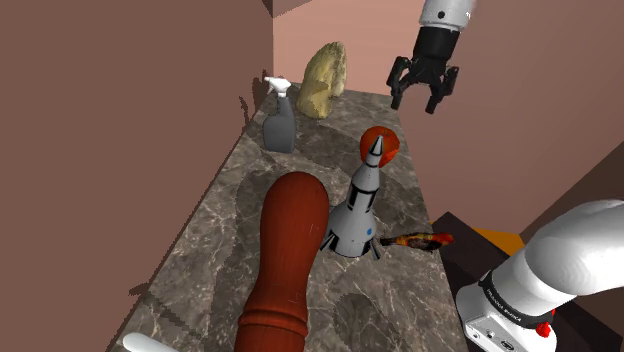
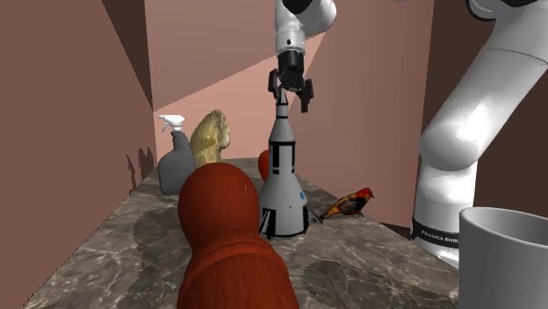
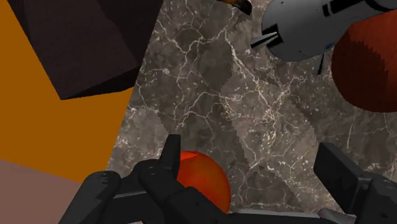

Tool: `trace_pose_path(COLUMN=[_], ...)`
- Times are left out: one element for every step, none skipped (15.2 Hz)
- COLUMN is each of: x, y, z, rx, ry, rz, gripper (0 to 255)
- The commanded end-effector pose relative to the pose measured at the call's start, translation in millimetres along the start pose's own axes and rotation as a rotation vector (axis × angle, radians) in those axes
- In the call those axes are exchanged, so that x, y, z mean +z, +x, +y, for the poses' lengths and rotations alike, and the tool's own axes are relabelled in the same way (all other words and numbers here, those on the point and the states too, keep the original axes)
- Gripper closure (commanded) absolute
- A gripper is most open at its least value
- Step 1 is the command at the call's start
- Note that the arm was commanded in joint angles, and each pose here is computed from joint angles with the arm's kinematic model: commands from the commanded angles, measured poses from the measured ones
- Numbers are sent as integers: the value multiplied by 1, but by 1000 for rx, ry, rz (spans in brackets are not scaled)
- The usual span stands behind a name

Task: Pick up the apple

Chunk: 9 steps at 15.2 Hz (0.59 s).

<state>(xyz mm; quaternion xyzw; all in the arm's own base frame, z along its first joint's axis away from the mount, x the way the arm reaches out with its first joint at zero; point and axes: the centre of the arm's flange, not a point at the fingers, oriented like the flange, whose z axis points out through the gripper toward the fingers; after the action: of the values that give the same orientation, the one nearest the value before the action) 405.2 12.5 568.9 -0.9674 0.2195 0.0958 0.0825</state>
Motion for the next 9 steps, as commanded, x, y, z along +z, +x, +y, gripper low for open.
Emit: trace_pose_path(x=[3, 6, 10, 13, 17, 21, 25, 30, 35], y=[30, 44, 58, 71, 84, 96, 108, 119, 130], z=[3, 6, 11, 16, 23, 30, 38, 47, 56], rx=[156, 229, 302, 375, 448, 521, 594, 667, 740], ry=[34, 51, 67, 84, 101, 117, 134, 151, 167], rz=[-25, -36, -48, -60, -72, -83, -95, -107, -119], gripper=[0, 0, 0, 0, 0, 0, 0, 0, 0])
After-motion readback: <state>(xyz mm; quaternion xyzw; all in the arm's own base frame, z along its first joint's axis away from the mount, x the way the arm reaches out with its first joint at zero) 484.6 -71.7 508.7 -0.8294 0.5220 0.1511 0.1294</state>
